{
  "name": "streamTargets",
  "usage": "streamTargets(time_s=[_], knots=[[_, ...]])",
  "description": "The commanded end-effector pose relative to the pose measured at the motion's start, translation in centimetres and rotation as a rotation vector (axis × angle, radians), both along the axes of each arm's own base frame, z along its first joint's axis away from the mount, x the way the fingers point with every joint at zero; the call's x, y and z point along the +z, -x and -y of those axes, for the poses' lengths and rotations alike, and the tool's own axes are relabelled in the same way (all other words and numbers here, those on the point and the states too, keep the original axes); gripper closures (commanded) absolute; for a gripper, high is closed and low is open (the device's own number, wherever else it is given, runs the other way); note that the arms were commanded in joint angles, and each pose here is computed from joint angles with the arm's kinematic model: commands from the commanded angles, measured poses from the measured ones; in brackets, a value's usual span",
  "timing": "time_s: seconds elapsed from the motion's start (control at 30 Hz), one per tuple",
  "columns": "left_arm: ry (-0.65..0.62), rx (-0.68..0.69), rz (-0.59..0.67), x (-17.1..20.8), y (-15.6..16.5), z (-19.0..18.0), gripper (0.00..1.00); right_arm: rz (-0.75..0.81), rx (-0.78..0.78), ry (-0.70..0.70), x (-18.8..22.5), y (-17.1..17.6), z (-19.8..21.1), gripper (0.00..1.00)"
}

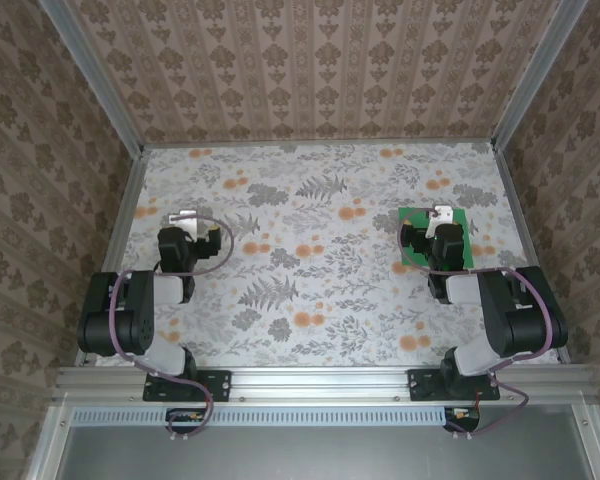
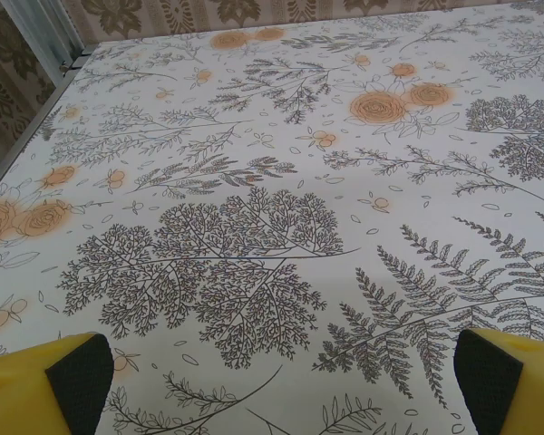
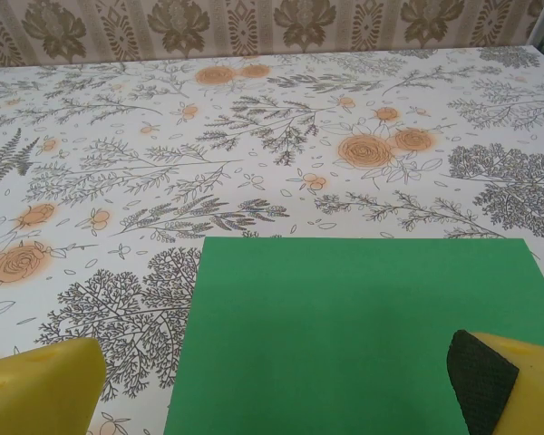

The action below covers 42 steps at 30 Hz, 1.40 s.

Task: Fold a paper plane with a square sheet of paper (pick it up from the middle)
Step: Move the square sheet of paper to the center of the table.

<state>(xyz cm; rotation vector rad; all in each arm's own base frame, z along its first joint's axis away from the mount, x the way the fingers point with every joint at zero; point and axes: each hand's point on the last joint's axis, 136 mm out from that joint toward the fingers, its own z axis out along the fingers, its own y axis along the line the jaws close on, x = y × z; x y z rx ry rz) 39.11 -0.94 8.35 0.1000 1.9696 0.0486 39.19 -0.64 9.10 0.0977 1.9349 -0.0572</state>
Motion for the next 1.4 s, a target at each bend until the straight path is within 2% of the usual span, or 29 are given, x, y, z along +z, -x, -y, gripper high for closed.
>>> streamTargets(time_s=[0.0, 0.83, 0.9, 1.03, 1.1, 1.2, 1.27, 1.37], knots=[[-0.020, 0.004, 0.044, 1.1, -0.9, -0.3, 0.00, 0.032, -0.018, 0.015, 0.9, -0.7, 0.5, 0.00], [-0.012, 0.000, 0.043, 1.1, -0.9, -0.4, 0.00, 0.034, -0.018, 0.016, 0.9, -0.7, 0.5, 0.00], [-0.016, 0.046, 0.057, 1.5, -0.8, -1.1, 0.00, 0.039, -0.036, 0.018, 1.1, -0.6, 0.7, 0.00], [-0.016, 0.111, 0.097, 3.2, 0.1, -2.1, 0.00, 0.022, -0.115, 0.021, 3.4, 0.0, 2.0, 0.00], [-0.020, 0.161, 0.089, 4.2, 0.5, -2.9, 0.00, 0.015, -0.184, 0.001, 5.9, 0.5, 3.0, 0.00], [-0.002, 0.223, 0.047, 6.1, 0.7, -3.6, 0.00, -0.029, -0.216, -0.044, 8.1, 1.3, 3.2, 0.00], [0.063, 0.280, -0.002, 7.1, 0.7, -3.9, 0.00, -0.070, -0.231, -0.108, 8.8, 2.0, 2.9, 0.00], [0.145, 0.251, -0.082, 8.6, 0.8, -2.5, 0.00, -0.160, -0.223, -0.187, 8.9, 2.6, 2.1, 0.00]])
